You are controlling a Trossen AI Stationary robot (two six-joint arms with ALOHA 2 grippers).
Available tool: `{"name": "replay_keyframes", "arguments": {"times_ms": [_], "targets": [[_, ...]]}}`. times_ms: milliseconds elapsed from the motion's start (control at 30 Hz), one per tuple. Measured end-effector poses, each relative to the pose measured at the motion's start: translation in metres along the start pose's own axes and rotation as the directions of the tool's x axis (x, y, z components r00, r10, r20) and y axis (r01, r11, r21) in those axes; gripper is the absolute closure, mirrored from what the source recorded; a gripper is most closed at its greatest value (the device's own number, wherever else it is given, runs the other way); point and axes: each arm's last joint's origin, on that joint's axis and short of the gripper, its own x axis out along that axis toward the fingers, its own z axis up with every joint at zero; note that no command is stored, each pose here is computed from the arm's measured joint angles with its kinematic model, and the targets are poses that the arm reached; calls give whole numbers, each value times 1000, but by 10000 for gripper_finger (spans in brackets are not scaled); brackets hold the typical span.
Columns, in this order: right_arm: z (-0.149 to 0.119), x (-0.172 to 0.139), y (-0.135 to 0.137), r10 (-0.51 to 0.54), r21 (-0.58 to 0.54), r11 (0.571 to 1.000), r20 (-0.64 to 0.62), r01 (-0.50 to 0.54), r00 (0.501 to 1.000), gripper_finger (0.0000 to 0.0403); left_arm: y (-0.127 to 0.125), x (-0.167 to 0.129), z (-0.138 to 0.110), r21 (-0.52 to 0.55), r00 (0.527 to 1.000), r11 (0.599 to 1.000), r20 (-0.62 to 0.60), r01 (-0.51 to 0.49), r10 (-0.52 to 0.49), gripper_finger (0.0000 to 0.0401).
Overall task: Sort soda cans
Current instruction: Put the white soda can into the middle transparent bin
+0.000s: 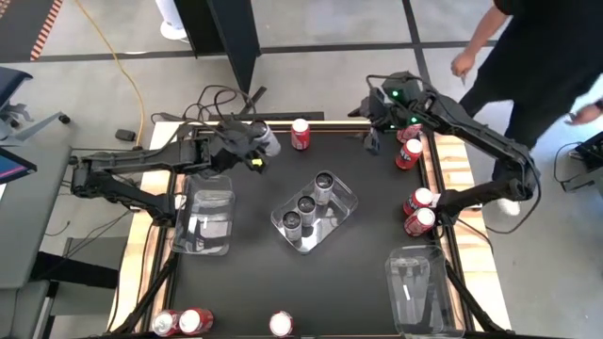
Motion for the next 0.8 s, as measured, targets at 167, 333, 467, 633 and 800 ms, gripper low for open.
{"name": "replay_keyframes", "arguments": {"times_ms": [167, 333, 467, 633, 800], "targets": [[-1, -13, -2, -26, 8, 1000, 17, 26, 1000, 72, -6, -4, 9, 19, 993, 994, 44, 108, -109, 172], [-2, -18, -5, -45, 20, 999, 20, 44, 999, 72, -10, -10, 18, 33, 984, 986, 63, 165, -167, 172], [-2, -18, -6, -47, 22, 999, 19, 46, 999, 72, -13, -15, 24, 36, 971, 974, 85, 222, -224, 172], [-2, -18, -6, -47, 24, 999, 20, 46, 999, 72, -20, -20, 28, 67, 938, 945, 118, 321, -327, 172], [-2, -18, -6, -46, 42, 998, 19, 46, 999, 72, -24, -23, 29, 86, 914, 922, 122, 378, -387, 172]]}}
